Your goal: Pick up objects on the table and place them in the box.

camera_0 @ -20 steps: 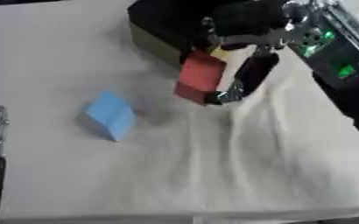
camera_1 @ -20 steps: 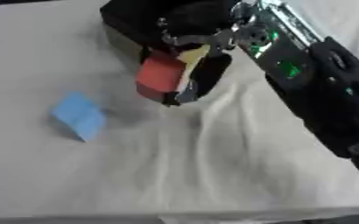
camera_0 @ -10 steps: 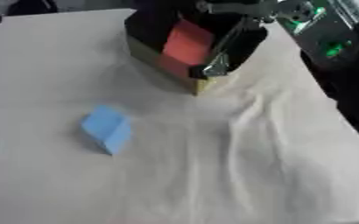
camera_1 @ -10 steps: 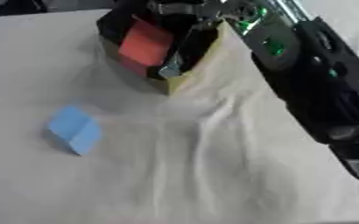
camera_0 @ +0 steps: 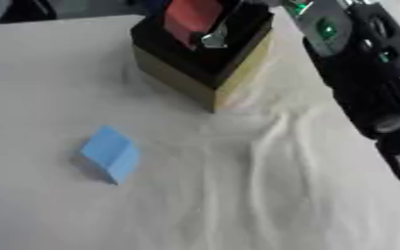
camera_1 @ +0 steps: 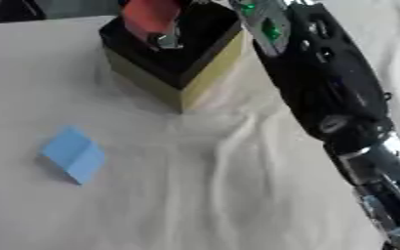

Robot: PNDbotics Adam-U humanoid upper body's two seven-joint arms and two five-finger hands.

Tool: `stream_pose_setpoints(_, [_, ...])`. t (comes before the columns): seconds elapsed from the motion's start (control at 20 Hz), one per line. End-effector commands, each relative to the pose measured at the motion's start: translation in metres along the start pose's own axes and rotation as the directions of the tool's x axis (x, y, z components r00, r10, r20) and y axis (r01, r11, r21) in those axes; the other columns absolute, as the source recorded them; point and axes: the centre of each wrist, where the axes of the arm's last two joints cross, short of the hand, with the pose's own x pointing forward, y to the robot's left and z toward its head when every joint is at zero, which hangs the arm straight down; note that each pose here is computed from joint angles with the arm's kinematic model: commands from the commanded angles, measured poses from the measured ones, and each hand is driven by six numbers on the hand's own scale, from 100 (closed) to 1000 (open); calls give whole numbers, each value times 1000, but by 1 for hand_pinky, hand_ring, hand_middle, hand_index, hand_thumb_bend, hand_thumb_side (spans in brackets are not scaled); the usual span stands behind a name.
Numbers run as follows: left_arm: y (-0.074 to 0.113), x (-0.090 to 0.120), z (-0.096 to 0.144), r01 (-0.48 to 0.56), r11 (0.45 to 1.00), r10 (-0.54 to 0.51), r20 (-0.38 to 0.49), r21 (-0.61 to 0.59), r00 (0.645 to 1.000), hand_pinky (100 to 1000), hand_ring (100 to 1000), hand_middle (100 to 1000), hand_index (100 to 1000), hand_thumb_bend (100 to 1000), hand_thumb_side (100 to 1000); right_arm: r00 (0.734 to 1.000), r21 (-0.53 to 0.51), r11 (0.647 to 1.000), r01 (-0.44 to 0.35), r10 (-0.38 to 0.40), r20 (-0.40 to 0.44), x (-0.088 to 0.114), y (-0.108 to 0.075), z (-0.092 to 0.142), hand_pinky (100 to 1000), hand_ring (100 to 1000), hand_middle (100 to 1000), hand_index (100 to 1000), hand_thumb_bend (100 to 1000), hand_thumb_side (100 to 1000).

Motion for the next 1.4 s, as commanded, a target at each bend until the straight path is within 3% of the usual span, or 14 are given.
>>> stream_pose_setpoints(0.05, [1, 6, -8, -3, 1000, 3, 39, -11, 999, 664, 714, 669, 679, 100, 870, 997, -30, 999, -18, 16, -70, -6, -5, -8, 625, 569, 490, 777, 263, 393])
stream_pose_setpoints(0.85, [0, 7, -9, -6, 1000, 7, 45, -17, 999, 664, 714, 670, 677, 100, 871, 959, 32, 999, -21, 29, -283, -21, 30, -21, 634, 596, 515, 781, 230, 439])
stream_pose_setpoints(1.0, [0, 7, -9, -8, 1000, 9, 45, -18, 999, 664, 714, 670, 677, 100, 870, 953, 58, 998, -11, 28, -301, -23, 34, -22, 685, 663, 600, 815, 239, 494])
stream_pose_setpoints(1.05, [0, 7, -9, -6, 1000, 7, 44, -19, 999, 664, 714, 670, 677, 100, 870, 952, 65, 998, -14, 33, -304, -23, 34, -22, 723, 745, 682, 862, 258, 547])
stream_pose_setpoints(1.2, [0, 7, -9, -6, 1000, 7, 43, -19, 999, 664, 714, 670, 677, 100, 870, 949, 89, 995, -39, 64, -308, -22, 32, -22, 745, 829, 763, 913, 293, 574])
stream_pose_setpoints(1.4, [0, 7, -9, -6, 1000, 7, 40, -22, 999, 664, 714, 670, 677, 100, 869, 936, 117, 989, -96, 129, -327, -21, 26, -24, 774, 908, 830, 976, 466, 628])
